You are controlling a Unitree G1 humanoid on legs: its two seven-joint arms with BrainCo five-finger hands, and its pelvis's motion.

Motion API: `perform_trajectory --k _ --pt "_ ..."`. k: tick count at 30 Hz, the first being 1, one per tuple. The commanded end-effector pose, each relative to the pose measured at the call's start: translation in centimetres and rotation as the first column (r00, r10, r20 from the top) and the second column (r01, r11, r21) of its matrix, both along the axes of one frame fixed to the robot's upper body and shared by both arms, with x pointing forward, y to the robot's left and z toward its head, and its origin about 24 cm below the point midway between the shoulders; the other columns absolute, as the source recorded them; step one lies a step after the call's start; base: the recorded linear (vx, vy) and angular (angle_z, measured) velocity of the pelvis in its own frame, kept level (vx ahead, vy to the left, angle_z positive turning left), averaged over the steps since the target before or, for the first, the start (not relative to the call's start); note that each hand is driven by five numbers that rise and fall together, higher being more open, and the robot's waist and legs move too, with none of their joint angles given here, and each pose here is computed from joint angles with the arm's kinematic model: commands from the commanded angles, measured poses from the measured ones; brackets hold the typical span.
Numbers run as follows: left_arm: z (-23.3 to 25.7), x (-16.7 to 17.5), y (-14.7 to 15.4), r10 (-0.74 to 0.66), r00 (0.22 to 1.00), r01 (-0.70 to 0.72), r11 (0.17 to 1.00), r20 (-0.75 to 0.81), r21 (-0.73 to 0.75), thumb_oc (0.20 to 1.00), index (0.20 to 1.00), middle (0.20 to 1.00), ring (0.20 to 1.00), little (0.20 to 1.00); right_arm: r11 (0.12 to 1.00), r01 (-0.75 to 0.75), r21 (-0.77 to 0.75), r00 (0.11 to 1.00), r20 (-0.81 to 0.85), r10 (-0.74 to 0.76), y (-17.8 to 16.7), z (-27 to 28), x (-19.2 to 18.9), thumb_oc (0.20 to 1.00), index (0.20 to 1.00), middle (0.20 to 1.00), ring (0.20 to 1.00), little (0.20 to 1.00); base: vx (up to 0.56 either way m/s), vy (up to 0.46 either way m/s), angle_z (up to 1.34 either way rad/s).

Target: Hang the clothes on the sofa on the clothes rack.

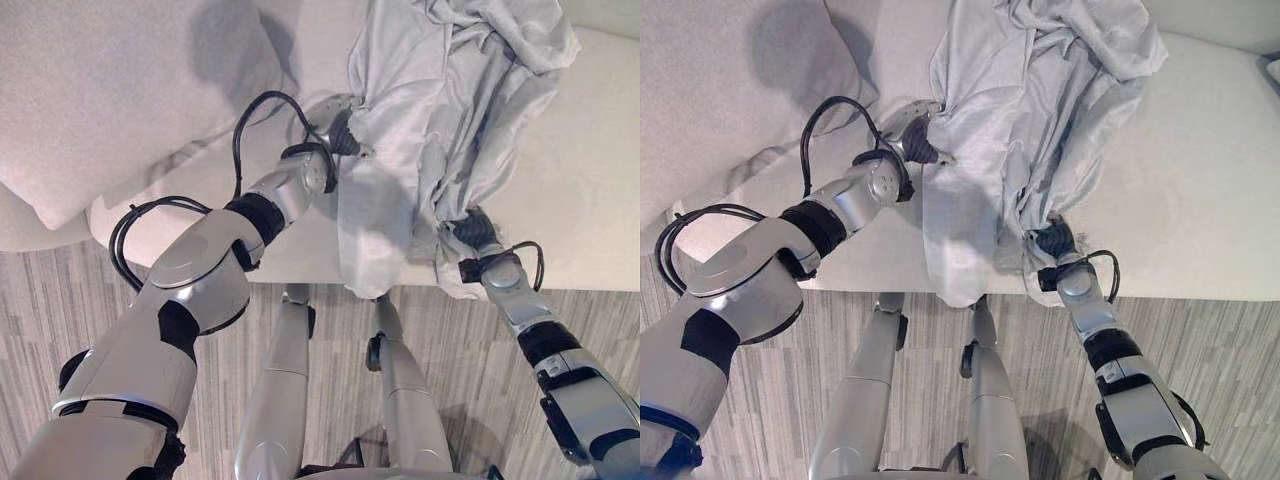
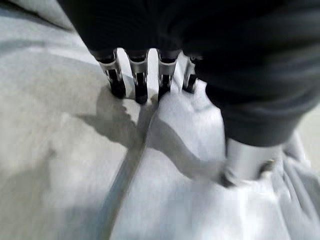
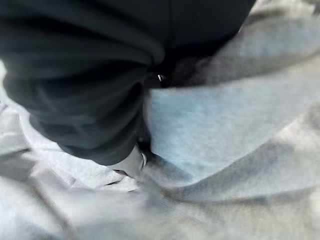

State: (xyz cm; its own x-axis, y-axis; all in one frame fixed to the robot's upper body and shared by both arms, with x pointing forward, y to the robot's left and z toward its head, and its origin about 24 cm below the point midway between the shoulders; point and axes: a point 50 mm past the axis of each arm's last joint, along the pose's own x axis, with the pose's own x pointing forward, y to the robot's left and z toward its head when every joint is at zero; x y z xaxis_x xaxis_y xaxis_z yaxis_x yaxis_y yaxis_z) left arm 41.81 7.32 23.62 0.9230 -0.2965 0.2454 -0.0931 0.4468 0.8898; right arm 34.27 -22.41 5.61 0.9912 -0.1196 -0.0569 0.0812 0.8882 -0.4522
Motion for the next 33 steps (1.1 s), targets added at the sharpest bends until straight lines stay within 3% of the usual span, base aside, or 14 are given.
perform_trajectory --k 1,6,11,14,21,28,33 --pt "-2.9 -2.3 -7.9 -0.260 0.954 0.258 0.966 -0.147 -0.037 0.200 0.200 0.200 0.200 0.200 0.996 0.050 -0.078 0.999 0.023 -0.048 -3.2 1.3 -0.5 0.200 0.200 0.200 0.200 0.200 0.00 0.000 0.00" --pt "-3.3 -1.6 -5.7 -0.212 0.963 0.202 0.977 -0.164 -0.075 0.200 0.200 0.200 0.200 0.200 0.997 0.042 -0.063 0.998 0.054 -0.039 -2.7 1.9 -0.3 0.200 0.200 0.200 0.200 0.200 0.00 0.001 -0.02" --pt "-4.9 -1.6 -2.1 -0.189 0.958 0.147 0.970 -0.216 -0.194 0.200 0.200 0.200 0.200 0.200 0.997 0.043 -0.059 0.979 0.202 -0.030 -2.5 4.9 -0.4 0.200 0.200 0.200 0.200 0.200 -0.02 0.021 -0.09" --pt "-5.8 -1.9 -1.6 -0.199 0.948 0.140 0.961 -0.248 -0.239 0.200 0.200 0.200 0.200 0.200 0.997 0.053 -0.061 0.963 0.268 -0.034 -2.8 6.4 -0.7 0.200 0.200 0.200 0.200 0.200 0.00 0.031 -0.08" --pt "-8.9 -2.5 1.8 -0.166 0.931 0.054 0.943 -0.325 -0.327 0.200 0.200 0.200 0.200 0.200 0.977 0.195 -0.087 0.825 0.553 -0.116 -6.1 12.8 -4.3 0.200 0.200 0.200 0.200 0.200 0.01 0.027 -0.07" --pt "-10.1 -3.1 3.2 -0.157 0.927 0.025 0.933 -0.342 -0.360 0.200 0.200 0.200 0.200 0.200 0.945 0.296 -0.137 0.746 0.651 -0.139 -8.0 15.4 -6.7 0.200 0.200 0.200 0.200 0.200 0.00 0.005 0.00" --pt "-8.7 -4.9 5.5 -0.184 0.950 0.041 0.874 -0.252 -0.484 0.200 0.200 0.200 0.200 0.200 0.931 0.305 -0.198 0.689 0.721 -0.072 -7.4 17.8 -7.6 0.200 0.200 0.200 0.200 0.200 -0.02 0.011 -0.01"
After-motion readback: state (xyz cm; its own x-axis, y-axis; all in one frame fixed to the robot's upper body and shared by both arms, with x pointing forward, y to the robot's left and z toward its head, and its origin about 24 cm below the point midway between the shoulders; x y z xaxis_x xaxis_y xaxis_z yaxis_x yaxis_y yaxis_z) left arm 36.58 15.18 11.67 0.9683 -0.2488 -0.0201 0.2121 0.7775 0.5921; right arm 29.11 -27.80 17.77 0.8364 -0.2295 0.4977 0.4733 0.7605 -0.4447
